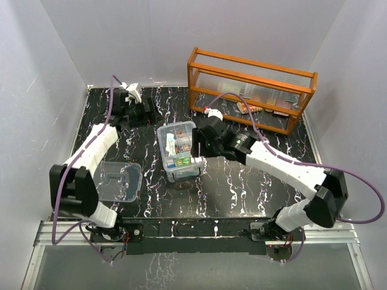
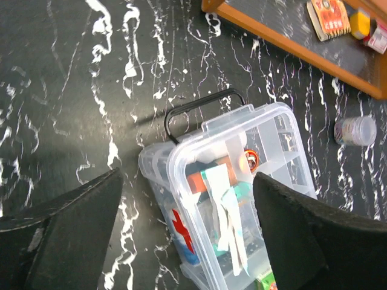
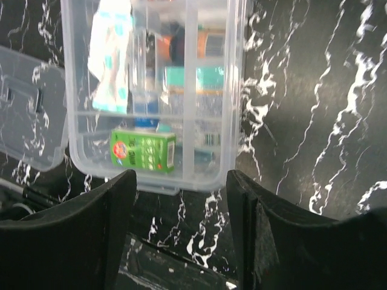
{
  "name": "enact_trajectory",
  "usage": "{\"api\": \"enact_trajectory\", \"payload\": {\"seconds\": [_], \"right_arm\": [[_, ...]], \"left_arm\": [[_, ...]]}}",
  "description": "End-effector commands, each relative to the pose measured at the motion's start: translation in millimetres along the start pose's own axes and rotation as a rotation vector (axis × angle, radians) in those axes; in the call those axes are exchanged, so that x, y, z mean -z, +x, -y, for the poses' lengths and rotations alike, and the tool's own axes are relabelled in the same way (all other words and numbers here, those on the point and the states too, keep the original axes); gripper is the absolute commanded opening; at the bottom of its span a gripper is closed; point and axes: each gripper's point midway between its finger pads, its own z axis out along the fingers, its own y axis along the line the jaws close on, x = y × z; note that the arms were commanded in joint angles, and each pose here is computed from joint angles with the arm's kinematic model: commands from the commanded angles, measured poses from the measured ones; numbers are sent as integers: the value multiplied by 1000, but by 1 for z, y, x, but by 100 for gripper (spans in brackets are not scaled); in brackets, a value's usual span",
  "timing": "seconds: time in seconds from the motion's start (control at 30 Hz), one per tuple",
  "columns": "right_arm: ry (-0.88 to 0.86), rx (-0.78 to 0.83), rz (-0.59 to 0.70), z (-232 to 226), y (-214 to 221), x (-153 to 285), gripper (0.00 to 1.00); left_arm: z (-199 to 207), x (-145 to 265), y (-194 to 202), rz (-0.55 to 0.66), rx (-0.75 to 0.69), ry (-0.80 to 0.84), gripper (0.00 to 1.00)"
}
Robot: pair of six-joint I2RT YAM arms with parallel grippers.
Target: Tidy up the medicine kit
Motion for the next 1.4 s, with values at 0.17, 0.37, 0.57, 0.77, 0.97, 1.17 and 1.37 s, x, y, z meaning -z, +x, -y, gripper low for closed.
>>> {"api": "enact_trajectory", "payload": {"seconds": [0.17, 0.37, 0.57, 0.77, 0.97, 1.17, 1.37], "right_arm": [[-322, -30, 76, -30, 20, 14, 60], [-294, -12, 24, -19, 43, -5, 54], [-179, -6, 6, 2, 54, -23, 46], [-88, 4, 17, 17, 52, -32, 41], [-20, 10, 60, 29, 43, -33, 39], [89, -6, 101, 47, 30, -33, 35], [177, -32, 121, 67, 21, -35, 34]], "left_arm": [[28, -49, 7, -190, -207, 334, 99], [48, -50, 27, -264, -165, 518, 97], [43, -48, 50, -359, -123, 531, 88], [39, -39, 61, -382, -108, 500, 83], [38, -29, 75, -413, -75, 491, 75], [41, -15, 87, -414, -25, 495, 69], [51, 9, 105, -391, 56, 534, 67]]}}
